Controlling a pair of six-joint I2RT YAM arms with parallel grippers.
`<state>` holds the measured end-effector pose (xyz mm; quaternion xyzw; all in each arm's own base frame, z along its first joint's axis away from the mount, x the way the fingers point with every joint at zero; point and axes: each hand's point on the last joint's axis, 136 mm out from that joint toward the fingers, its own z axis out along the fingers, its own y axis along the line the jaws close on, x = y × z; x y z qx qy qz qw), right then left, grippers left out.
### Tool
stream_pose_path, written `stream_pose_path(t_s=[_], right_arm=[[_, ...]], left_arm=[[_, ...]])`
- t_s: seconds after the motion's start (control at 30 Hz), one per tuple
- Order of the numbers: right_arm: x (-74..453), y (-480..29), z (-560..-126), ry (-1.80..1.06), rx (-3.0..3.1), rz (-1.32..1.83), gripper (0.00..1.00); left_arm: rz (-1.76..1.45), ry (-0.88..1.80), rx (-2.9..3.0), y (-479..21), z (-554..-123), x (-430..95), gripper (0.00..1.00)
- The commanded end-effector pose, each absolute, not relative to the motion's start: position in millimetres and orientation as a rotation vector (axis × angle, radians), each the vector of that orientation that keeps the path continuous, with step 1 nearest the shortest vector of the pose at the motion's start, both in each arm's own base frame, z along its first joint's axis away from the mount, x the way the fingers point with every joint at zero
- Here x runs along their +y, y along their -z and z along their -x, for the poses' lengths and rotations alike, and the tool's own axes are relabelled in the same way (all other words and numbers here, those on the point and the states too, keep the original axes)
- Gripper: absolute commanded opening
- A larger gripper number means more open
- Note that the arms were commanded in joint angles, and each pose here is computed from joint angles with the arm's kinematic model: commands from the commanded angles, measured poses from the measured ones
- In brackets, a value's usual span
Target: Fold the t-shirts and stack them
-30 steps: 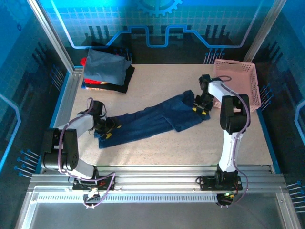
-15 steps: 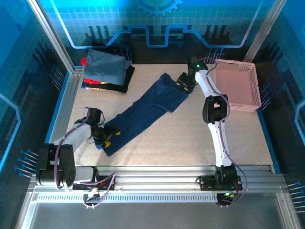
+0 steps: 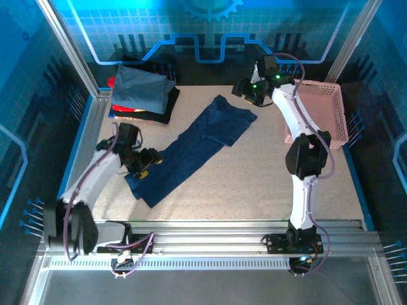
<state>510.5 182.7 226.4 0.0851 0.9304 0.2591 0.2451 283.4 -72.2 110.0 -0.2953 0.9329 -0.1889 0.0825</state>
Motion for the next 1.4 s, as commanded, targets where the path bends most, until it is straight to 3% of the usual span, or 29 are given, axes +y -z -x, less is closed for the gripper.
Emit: stream_pose_path(t_s=[0.0,0.13,0.2,0.53,0.8,1.07,1.27,1.37], right_arm=[[215,-165,-475,-0.644,2.71,-0.188,0.53],[236,-116,-455,-0.639,2.8,-0.318,0.32],[241,-93,-454,-0.616,2.812,-0.376,0.26],[224,-6,-466,-0.213,2.971,-0.512,0.19],[188,13,-501,-0.12,2.95,-0.666,0.21],[131,12,-538,-0.21,2.894,-0.788,0.26],[124,-3,-581,-0.495,2.808,-0.721,0.34],[128,-37,-591,-0.581,2.759,-0.622,0.4]], left_arm=[[0.66,0.484,2.875,-94,-307,-72,0.54],[0.566,0.416,2.972,-70,-323,-70,0.36],[0.539,0.394,3.002,-59,-326,-68,0.33],[0.593,0.283,3.143,-10,-285,-60,0.32],[0.62,0.408,3.213,3,-246,-107,0.32],[0.51,0.664,3.283,5,-233,-208,0.32],[0.51,0.919,3.271,-8,-245,-276,0.35],[0.533,1.037,3.224,-34,-252,-297,0.44]])
